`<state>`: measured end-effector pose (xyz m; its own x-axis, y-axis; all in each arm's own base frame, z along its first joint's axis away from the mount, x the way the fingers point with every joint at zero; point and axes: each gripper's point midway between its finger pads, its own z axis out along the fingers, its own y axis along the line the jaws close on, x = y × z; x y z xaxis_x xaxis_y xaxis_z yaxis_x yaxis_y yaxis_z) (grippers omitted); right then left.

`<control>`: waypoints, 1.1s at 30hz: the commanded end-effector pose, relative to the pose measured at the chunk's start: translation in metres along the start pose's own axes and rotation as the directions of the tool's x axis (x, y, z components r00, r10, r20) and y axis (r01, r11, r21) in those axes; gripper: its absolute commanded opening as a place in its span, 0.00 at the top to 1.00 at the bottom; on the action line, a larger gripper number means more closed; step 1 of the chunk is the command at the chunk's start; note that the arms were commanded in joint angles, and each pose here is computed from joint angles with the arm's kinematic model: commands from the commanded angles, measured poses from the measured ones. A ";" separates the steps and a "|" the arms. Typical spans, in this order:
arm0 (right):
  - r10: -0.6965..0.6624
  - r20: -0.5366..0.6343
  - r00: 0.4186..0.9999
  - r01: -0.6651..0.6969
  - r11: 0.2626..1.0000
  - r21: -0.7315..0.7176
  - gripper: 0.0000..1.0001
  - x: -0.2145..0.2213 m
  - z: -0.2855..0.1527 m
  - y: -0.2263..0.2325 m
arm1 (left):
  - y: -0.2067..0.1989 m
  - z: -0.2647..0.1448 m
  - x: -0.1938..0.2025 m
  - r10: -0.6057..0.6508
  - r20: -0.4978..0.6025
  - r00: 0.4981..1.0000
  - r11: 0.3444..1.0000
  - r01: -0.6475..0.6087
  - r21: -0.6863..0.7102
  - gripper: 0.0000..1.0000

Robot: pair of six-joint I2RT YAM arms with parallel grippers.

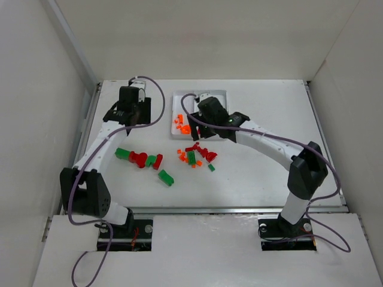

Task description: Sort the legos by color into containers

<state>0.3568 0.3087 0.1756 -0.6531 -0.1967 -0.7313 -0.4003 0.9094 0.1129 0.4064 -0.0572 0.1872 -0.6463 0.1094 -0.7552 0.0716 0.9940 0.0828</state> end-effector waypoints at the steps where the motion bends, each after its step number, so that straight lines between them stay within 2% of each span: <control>1: -0.029 -0.021 0.999 0.027 0.997 -0.075 0.22 0.009 0.017 0.035 | 0.003 -0.024 -0.010 -0.087 0.103 0.991 0.996 0.090 -0.026 0.42; 6: -0.087 -0.058 0.995 0.080 0.991 -0.106 0.22 0.013 0.053 0.081 | 0.046 -0.043 -0.015 -0.130 0.187 0.974 0.952 0.175 -0.250 0.38; 9: -0.102 -0.083 0.991 0.094 0.991 -0.097 0.22 0.021 0.076 0.090 | 0.055 -0.049 -0.011 -0.138 0.206 0.969 0.936 0.196 -0.292 0.36; 10: -0.104 -0.094 0.990 0.095 0.990 -0.103 0.25 0.025 0.082 0.091 | 0.058 -0.047 -0.005 -0.135 0.197 0.971 0.929 0.193 -0.315 0.34; 13: -0.118 -0.122 0.985 0.104 0.988 -0.111 0.30 0.038 0.097 0.098 | 0.061 -0.052 -0.007 -0.147 0.226 0.963 0.922 0.216 -0.321 0.31; 17: -0.139 -0.133 0.981 0.129 0.989 -0.077 0.31 0.048 0.108 0.102 | 0.065 -0.053 -0.003 -0.145 0.228 0.963 0.914 0.219 -0.342 0.30; 23: -0.128 -0.198 0.972 0.129 0.992 -0.008 0.37 0.075 0.123 0.087 | 0.066 -0.056 -0.006 -0.140 0.242 0.960 0.915 0.219 -0.340 0.29; 27: -0.142 -0.234 0.962 0.139 0.990 -0.027 0.44 0.092 0.128 0.092 | 0.066 -0.057 -0.004 -0.140 0.242 0.960 0.915 0.219 -0.340 0.29; 33: -0.156 -0.263 0.952 0.157 0.987 -0.016 0.64 0.103 0.132 0.091 | 0.066 -0.056 -0.002 -0.131 0.239 0.962 0.916 0.210 -0.342 0.29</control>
<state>0.3425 0.4155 0.0299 -0.7194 -0.4166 -0.5559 -0.5080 0.8613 0.0120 0.3714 0.0056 0.2177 -0.5019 -0.0163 -0.8648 -0.3068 0.9382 0.1603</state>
